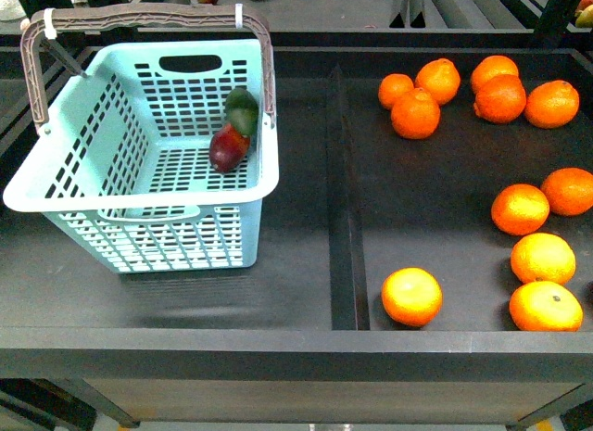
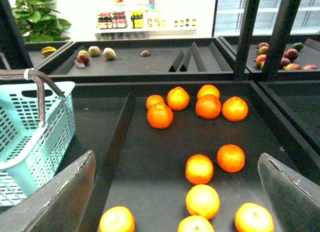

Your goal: Pick mango and avocado into basket

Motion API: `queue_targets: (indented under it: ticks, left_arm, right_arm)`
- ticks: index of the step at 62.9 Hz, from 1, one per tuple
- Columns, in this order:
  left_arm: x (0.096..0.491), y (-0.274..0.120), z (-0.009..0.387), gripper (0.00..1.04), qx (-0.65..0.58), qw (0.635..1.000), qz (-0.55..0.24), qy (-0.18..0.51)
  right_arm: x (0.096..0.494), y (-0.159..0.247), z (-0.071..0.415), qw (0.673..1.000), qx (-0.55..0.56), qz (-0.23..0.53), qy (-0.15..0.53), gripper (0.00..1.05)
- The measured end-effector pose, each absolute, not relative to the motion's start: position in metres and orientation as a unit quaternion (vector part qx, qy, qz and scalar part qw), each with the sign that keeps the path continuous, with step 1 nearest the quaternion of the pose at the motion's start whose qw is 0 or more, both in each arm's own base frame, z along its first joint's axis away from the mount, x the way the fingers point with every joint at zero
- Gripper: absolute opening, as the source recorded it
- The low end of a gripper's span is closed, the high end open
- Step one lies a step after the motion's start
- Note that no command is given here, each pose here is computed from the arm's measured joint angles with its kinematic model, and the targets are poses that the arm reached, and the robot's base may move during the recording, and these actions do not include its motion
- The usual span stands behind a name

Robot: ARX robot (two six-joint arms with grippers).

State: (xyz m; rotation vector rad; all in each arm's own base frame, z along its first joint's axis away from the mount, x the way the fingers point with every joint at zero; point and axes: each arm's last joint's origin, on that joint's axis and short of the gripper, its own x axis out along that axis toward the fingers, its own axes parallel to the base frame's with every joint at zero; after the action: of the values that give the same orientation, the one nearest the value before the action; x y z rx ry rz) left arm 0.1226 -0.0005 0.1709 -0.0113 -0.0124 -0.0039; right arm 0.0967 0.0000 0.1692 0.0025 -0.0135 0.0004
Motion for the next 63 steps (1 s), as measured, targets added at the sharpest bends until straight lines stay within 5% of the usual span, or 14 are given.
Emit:
queue_targets:
  ticks: [50, 63]
  left_arm:
    - [0.097, 0.000, 0.168, 0.02, -0.005, 1.000, -0.002, -0.005]
    - [0.097, 0.000, 0.168, 0.46, -0.005, 1.000, -0.002, -0.005]
  right_arm:
    - [0.097, 0.000, 0.169, 1.000, 0.001, 0.000, -0.007, 0.96]
    - [0.097, 0.000, 0.169, 1.000, 0.001, 0.000, -0.007, 0.96]
